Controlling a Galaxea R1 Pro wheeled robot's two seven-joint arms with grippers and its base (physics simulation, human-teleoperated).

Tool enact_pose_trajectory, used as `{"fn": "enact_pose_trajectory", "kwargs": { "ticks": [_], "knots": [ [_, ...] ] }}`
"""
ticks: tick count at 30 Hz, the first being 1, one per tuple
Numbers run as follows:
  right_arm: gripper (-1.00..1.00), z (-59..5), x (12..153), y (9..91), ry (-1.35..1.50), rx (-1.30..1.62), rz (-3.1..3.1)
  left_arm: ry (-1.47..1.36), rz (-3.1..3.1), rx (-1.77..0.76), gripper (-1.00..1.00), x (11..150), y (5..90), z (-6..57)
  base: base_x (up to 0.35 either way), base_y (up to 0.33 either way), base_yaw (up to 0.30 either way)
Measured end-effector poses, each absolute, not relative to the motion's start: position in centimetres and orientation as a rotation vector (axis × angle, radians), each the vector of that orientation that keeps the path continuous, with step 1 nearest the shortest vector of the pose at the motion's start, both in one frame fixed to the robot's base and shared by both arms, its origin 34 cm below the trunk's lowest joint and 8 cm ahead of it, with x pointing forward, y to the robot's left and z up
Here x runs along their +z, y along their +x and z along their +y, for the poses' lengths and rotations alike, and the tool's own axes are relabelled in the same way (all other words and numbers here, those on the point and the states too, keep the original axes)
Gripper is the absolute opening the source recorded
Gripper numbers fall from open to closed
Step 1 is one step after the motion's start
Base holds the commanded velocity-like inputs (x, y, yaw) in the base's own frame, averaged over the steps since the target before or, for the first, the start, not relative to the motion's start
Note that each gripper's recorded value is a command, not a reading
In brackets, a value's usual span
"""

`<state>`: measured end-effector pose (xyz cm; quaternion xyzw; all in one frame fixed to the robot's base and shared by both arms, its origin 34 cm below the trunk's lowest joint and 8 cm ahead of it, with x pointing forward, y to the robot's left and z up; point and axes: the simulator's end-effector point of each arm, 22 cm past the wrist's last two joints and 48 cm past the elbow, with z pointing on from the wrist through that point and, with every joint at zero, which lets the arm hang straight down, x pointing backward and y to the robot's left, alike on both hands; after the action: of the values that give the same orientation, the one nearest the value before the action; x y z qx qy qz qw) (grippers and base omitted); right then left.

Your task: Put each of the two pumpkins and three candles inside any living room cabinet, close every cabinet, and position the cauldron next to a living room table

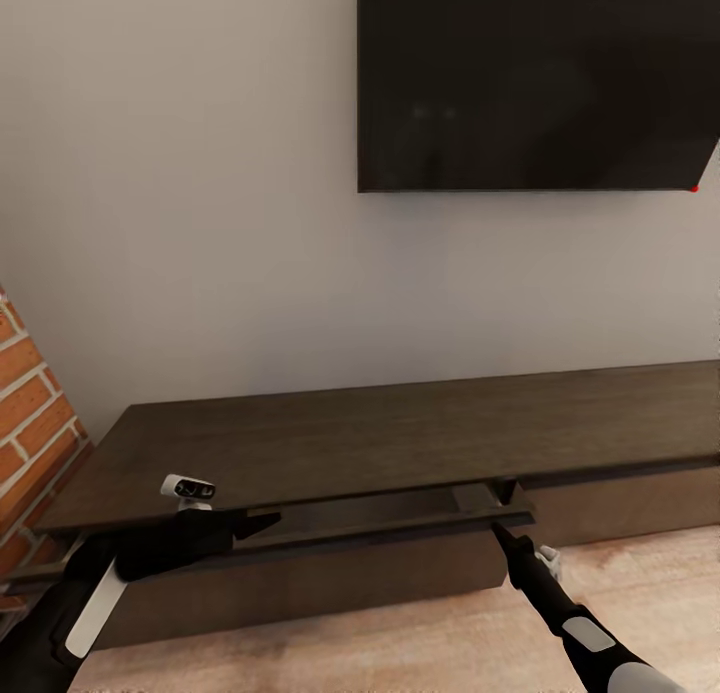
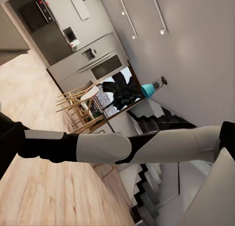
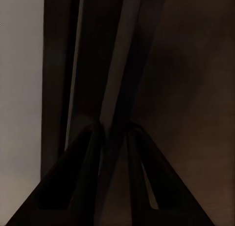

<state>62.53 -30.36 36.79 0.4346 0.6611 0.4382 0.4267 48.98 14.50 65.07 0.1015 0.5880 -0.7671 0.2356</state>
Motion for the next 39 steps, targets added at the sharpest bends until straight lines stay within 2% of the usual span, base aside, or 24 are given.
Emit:
{"fn": "enact_pose_trajectory", "kwargs": {
  "ticks": [39],
  "knots": [
    [-1.00,-31.08,36.82,62.58,1.111,1.079,1.624,0.283,1.611,-2.106,1.00,65.10,48.75,14.39,-0.076,0.000,0.000]
  ]
}}
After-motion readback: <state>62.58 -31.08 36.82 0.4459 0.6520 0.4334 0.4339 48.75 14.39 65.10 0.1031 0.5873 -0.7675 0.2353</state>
